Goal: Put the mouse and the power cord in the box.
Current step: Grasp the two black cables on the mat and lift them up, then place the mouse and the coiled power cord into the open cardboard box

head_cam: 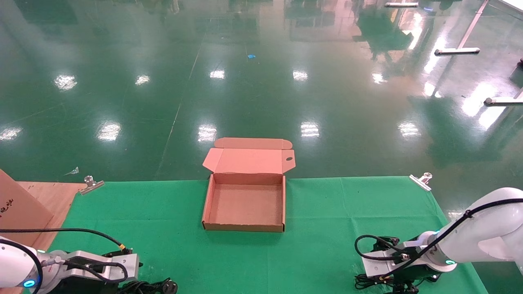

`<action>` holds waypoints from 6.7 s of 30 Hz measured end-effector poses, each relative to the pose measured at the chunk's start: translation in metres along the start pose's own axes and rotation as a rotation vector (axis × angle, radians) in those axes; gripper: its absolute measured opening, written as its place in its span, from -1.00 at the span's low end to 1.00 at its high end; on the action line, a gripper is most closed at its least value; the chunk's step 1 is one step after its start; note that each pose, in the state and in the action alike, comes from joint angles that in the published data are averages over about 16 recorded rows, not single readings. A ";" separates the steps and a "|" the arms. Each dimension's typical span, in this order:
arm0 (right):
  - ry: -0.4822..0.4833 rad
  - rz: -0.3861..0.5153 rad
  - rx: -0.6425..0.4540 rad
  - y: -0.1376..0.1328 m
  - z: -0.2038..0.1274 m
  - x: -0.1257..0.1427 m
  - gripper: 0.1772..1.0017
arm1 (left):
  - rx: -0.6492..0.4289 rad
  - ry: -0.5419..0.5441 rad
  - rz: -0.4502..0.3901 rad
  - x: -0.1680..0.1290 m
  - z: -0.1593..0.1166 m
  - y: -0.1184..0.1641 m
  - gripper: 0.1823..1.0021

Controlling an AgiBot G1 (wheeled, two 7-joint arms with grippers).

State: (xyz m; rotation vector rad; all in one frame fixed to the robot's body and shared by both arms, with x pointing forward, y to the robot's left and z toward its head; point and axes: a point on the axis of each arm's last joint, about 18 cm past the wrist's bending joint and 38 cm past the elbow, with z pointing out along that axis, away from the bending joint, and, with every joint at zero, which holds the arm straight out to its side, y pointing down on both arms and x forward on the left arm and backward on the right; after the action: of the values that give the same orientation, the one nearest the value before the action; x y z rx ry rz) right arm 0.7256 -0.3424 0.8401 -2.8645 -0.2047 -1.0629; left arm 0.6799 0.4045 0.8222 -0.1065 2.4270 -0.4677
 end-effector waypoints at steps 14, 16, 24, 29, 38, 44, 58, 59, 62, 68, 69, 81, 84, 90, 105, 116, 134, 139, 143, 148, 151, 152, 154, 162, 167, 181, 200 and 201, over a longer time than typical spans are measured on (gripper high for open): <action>-0.004 0.004 0.021 -0.003 -0.001 0.000 0.79 | -0.010 -0.026 -0.003 -0.004 -0.001 0.004 0.81; -0.006 0.005 0.023 -0.004 -0.002 0.000 0.73 | -0.008 -0.025 -0.004 -0.003 -0.001 0.004 0.76; -0.020 0.009 0.033 -0.004 -0.003 -0.003 0.39 | 0.003 -0.004 -0.005 0.002 -0.002 0.005 0.41; -0.029 0.015 0.038 -0.003 -0.003 -0.005 0.14 | 0.012 0.018 0.001 0.007 -0.001 0.004 0.15; -0.036 0.028 0.048 0.000 -0.004 -0.009 -0.37 | 0.021 0.056 0.018 0.014 0.000 0.002 -0.34; -0.026 0.038 0.060 0.001 -0.009 -0.006 -0.64 | 0.030 0.060 0.029 0.011 -0.004 -0.001 -0.52; 0.077 0.022 0.177 -0.023 -0.067 0.050 -0.87 | 0.097 -0.040 0.085 -0.037 -0.046 -0.037 -0.59; 0.090 0.016 0.190 -0.027 -0.074 0.056 -0.87 | 0.104 -0.053 0.094 -0.043 -0.051 -0.042 -0.59; 0.134 -0.002 0.223 -0.041 -0.093 0.076 -0.88 | 0.123 -0.100 0.121 -0.061 -0.063 -0.059 -0.60; 0.265 -0.035 0.271 -0.074 -0.137 0.124 -0.88 | 0.143 -0.243 0.186 -0.107 -0.091 -0.100 -0.61; 0.290 -0.041 0.277 -0.080 -0.145 0.133 -0.88 | 0.146 -0.271 0.197 -0.115 -0.097 -0.107 -0.61; 0.573 -0.113 0.332 -0.144 -0.222 0.206 -0.88 | 0.176 -0.569 0.286 -0.188 -0.158 -0.187 -0.62; 0.602 -0.131 0.346 -0.157 -0.225 0.211 -0.88 | 0.183 -0.601 0.297 -0.194 -0.161 -0.199 -0.62; 0.609 -0.152 0.371 -0.176 -0.217 0.209 -0.88 | 0.198 -0.622 0.303 -0.197 -0.150 -0.212 -0.62; 0.547 -0.130 0.408 -0.193 -0.199 0.197 -0.88 | 0.277 -0.618 0.291 -0.179 -0.089 -0.226 -0.63; 0.487 -0.074 0.388 -0.175 -0.184 0.188 -0.88 | 0.316 -0.634 0.318 -0.139 -0.002 -0.233 -0.64; 0.455 -0.051 0.377 -0.157 -0.177 0.182 -0.88 | 0.332 -0.553 0.472 -0.083 0.057 -0.236 -0.64; 0.449 -0.056 0.386 -0.158 -0.176 0.180 -0.88 | 0.352 -0.540 0.486 -0.079 0.058 -0.239 -0.61; 0.444 -0.064 0.395 -0.161 -0.176 0.179 -0.88 | 0.360 -0.536 0.489 -0.079 0.057 -0.239 -0.55; 0.441 -0.078 0.408 -0.168 -0.176 0.178 -0.88 | 0.357 -0.547 0.466 -0.082 0.056 -0.237 -0.43; 0.445 -0.090 0.416 -0.174 -0.177 0.179 -0.88 | 0.346 -0.565 0.433 -0.088 0.053 -0.232 -0.30; 0.446 -0.094 0.419 -0.176 -0.177 0.179 -0.88 | 0.341 -0.572 0.421 -0.090 0.052 -0.230 -0.26; 0.449 -0.102 0.424 -0.181 -0.175 0.179 -0.88 | 0.331 -0.586 0.397 -0.095 0.048 -0.225 -0.19; 0.455 -0.136 0.443 -0.203 -0.160 0.173 -0.88 | 0.311 -0.643 0.275 -0.117 0.024 -0.194 0.23; 0.446 -0.158 0.445 -0.216 -0.145 0.165 -0.88 | 0.336 -0.656 0.232 -0.123 0.007 -0.177 0.47; 0.423 -0.193 0.436 -0.229 -0.122 0.151 -0.85 | 0.397 -0.667 0.195 -0.125 -0.013 -0.162 0.92; 0.383 -0.108 0.530 -0.222 -0.120 0.137 -0.28 | 0.466 -0.661 0.150 -0.121 -0.019 -0.164 1.00; 0.376 -0.093 0.548 -0.221 -0.119 0.134 -0.24 | 0.481 -0.659 0.140 -0.120 -0.021 -0.164 1.00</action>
State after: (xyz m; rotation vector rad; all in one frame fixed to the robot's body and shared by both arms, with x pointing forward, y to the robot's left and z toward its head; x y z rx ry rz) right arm 0.7156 -0.1259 1.0238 -2.1528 -0.5122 -1.2936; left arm 0.7543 0.2814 0.9673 0.1042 1.6210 -0.7934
